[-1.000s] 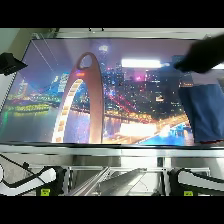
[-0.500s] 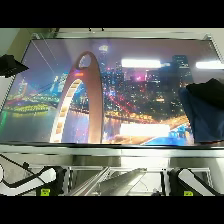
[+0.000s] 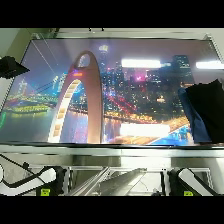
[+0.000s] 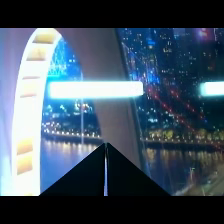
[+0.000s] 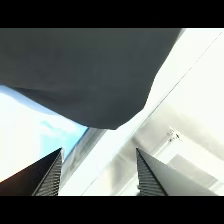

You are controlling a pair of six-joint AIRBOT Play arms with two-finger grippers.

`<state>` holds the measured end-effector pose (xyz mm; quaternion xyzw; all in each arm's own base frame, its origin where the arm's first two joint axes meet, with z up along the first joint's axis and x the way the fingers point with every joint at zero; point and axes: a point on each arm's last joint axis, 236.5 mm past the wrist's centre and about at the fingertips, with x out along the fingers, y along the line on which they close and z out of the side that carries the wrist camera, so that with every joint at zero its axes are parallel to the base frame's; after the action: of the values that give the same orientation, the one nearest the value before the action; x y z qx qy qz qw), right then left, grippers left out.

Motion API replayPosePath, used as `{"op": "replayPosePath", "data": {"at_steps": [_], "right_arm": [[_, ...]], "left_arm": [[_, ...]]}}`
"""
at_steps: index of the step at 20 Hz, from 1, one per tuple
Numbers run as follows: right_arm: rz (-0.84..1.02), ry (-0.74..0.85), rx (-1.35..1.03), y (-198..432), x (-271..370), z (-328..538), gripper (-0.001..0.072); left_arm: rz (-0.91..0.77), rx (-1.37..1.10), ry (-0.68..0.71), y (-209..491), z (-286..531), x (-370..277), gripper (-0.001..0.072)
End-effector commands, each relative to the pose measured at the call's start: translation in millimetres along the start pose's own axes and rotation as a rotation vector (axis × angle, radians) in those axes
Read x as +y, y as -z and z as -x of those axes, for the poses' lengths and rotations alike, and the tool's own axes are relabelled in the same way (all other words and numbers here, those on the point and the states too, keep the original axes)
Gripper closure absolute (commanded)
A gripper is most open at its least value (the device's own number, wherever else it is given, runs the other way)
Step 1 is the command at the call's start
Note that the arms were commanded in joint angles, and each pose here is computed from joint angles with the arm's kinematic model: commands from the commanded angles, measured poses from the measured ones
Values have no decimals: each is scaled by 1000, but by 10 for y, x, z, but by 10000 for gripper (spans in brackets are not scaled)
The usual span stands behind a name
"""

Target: Fold the shirts.

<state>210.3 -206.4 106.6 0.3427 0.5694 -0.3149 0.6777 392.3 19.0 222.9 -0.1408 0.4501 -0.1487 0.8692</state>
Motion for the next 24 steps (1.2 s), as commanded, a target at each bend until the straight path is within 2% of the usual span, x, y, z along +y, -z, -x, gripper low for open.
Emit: {"op": "replayPosePath", "data": {"at_steps": [1, 2, 5, 7, 10, 13, 18, 24], "right_arm": [[62, -152, -86, -126, 475, 301, 500], [100, -234, -125, -168, 740, 422, 684], [220, -471, -175, -40, 1525, 724, 691], [323, -508, -149, 214, 1812, 755, 691], [545, -537, -83, 933, 2111, 639, 692], [720, -549, -11, 1750, 2118, 265, 691], [862, -560, 100, 2782, 1745, -594, 691], [856, -565, 181, 3011, 1667, -723, 691]], "left_arm": [[0, 2, 2, 5, 2, -8, 683], [0, 2, 3, 5, 2, -10, 683], [16, 26, 8, 63, 3, -23, 683], [40, 55, 17, 205, 18, -77, 683], [46, 75, 40, 726, -159, -279, 683], [29, 192, 103, 1718, -468, -616, 683], [1, 305, 177, 2995, -778, -939, 683], [25, 367, 196, 3354, -881, -1009, 683]]}}
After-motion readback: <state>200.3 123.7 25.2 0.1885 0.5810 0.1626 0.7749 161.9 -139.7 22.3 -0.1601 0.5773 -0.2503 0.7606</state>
